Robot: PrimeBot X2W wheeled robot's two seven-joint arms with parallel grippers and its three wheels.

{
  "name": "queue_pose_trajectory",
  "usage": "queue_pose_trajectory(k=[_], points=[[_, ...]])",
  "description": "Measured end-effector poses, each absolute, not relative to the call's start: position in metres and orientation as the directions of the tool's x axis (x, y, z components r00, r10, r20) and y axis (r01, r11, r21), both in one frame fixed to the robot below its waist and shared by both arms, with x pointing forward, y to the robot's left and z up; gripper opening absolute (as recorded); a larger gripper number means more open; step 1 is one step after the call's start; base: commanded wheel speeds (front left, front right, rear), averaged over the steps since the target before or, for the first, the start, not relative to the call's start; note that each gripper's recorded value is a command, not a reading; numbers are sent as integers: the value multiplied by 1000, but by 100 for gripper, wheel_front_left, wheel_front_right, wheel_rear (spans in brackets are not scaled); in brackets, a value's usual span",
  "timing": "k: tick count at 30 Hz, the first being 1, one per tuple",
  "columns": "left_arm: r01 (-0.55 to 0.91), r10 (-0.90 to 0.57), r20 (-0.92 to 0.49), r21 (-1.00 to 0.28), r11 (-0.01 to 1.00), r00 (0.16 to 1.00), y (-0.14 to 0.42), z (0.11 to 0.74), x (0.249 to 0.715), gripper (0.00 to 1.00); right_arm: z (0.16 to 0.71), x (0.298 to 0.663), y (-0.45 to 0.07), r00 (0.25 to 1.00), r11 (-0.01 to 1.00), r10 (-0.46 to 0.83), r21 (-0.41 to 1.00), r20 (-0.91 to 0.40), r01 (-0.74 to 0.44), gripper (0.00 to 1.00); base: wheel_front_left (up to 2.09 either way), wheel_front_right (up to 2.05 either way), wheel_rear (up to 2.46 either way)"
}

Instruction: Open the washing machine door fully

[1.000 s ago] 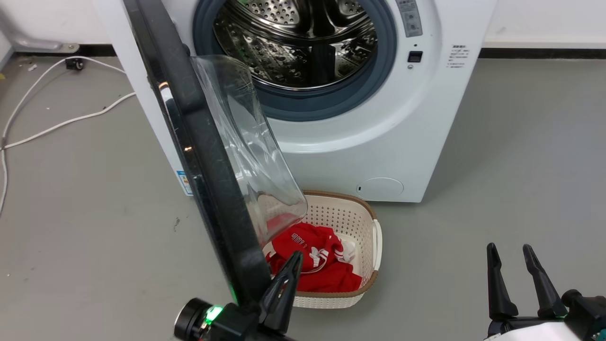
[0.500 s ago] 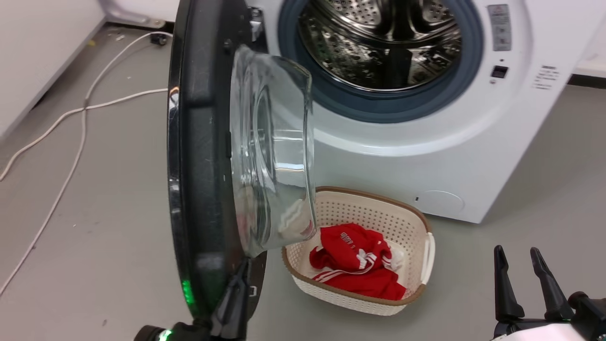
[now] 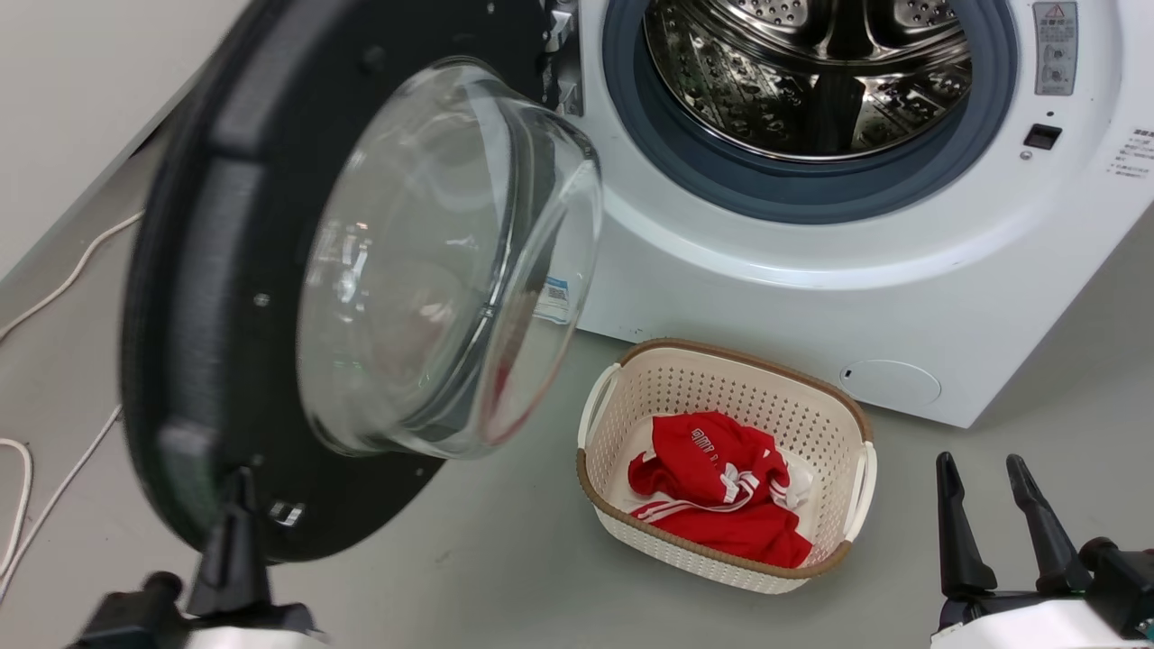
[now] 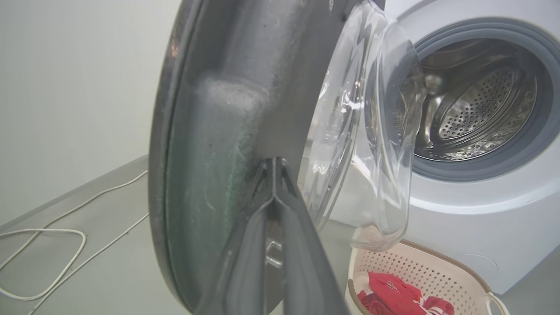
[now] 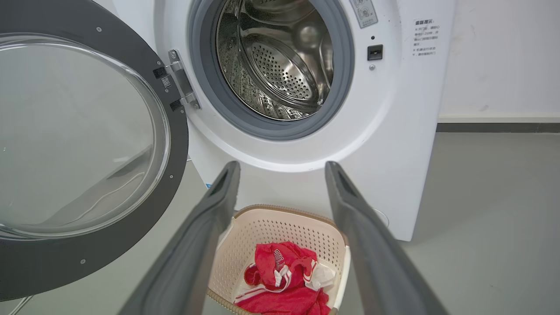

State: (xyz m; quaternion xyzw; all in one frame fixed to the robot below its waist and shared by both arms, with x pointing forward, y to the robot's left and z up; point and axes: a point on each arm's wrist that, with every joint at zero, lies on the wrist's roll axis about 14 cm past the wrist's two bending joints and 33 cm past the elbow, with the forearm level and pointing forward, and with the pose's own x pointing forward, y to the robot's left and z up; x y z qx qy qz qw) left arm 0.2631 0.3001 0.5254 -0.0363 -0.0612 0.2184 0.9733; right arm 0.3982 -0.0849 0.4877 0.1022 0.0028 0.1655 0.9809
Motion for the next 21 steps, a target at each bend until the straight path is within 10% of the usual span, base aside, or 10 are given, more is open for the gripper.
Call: queue_pose_trajectory(k=[21], points=[[-542,547,15,157,826,837,439,513,310,0,468,420,-105,964,944,265,209,-20,-255,100,0,0,0]])
